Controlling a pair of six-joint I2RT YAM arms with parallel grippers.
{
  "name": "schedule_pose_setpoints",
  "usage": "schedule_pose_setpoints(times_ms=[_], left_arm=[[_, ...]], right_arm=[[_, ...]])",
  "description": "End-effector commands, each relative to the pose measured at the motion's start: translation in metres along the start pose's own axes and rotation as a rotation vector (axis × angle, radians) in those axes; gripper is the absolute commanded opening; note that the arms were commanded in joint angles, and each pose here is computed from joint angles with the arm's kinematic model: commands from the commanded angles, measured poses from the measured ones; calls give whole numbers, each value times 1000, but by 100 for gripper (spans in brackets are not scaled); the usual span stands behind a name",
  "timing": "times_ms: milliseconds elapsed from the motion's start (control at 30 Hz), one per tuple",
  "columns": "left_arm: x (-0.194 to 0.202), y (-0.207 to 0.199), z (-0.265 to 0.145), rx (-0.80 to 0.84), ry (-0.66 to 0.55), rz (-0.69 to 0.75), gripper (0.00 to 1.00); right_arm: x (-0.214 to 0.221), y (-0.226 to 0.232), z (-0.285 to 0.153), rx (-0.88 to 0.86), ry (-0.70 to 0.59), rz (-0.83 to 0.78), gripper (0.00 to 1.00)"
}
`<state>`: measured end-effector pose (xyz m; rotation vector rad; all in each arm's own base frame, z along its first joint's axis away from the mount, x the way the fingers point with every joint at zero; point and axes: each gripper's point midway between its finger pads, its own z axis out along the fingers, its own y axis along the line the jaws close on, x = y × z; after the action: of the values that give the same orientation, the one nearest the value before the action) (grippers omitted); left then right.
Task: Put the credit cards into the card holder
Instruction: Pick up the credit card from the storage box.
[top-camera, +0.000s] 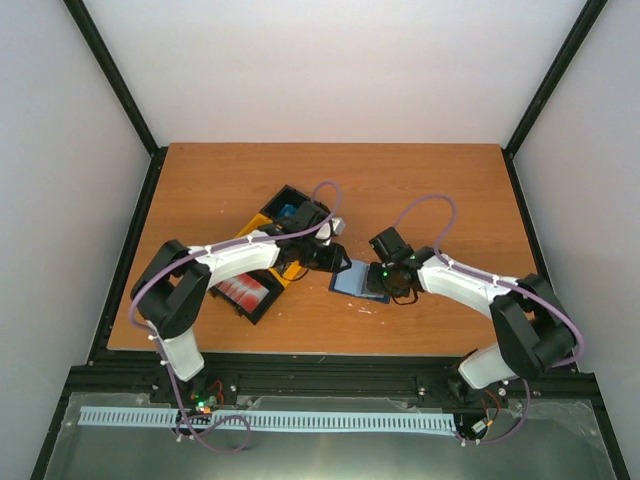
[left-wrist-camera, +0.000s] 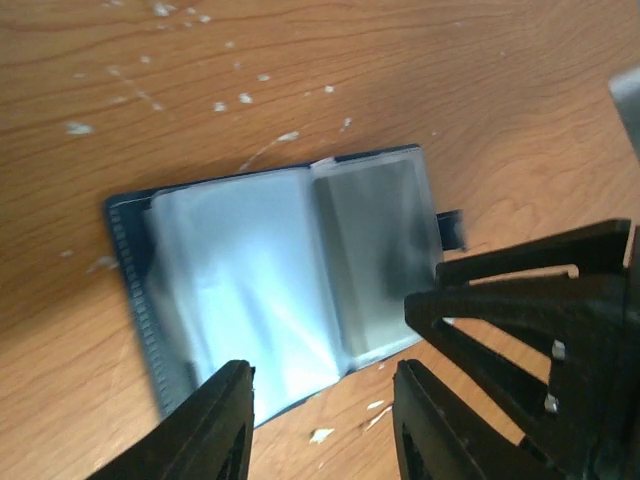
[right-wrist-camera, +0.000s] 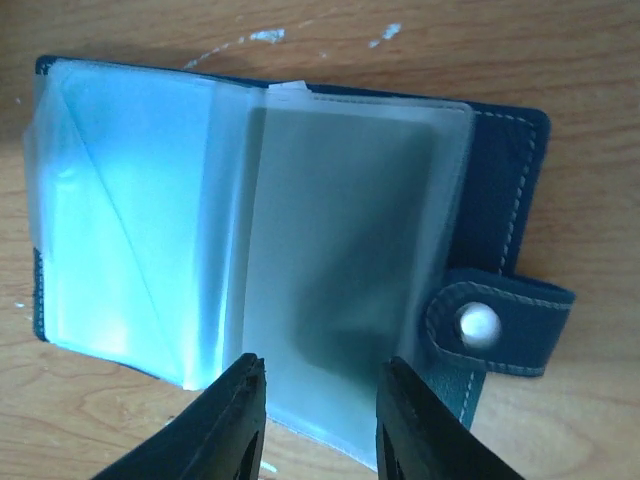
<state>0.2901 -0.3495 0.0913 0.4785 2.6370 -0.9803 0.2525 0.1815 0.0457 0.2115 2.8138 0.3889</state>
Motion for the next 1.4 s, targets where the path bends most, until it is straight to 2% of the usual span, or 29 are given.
schedule_pose_setpoints(times_ms=[0,233,300,367,433,633,767,867,1000,1200,1367], left_arm=[[-19,-1,-38,-55,-97,19,43],[-28,15,-86,-130,-151,-24,46],[-20,26,-99,-184,-147,-55,52],[-5,37,-112,-250,-125,-94,60],[16,50,-127,-317,-109,-133,64],[70,87,-159,-477,-42,-257,66],[97,111,-159,-549,9,-284,72],[103,125,-152,-577,39,-274,69],[97,143,-147,-574,40,-317,61],[93,158,-141,-584,49,-368,60],[100,169,-129,-603,92,-392,58]], right_arm=[[-3,4,6,27,31,-51,36],[-12,0,14,104,50,-88,41],[-19,6,7,102,28,-101,42],[-28,12,-4,85,-4,-111,44],[-37,20,-17,66,-37,-121,46],[-39,55,-35,-34,-55,-198,47],[-20,90,-29,-131,-26,-281,47],[0,118,-21,-222,0,-345,47],[20,143,-11,-248,24,-427,47],[40,172,3,-258,53,-518,47],[33,185,21,-224,50,-530,46]])
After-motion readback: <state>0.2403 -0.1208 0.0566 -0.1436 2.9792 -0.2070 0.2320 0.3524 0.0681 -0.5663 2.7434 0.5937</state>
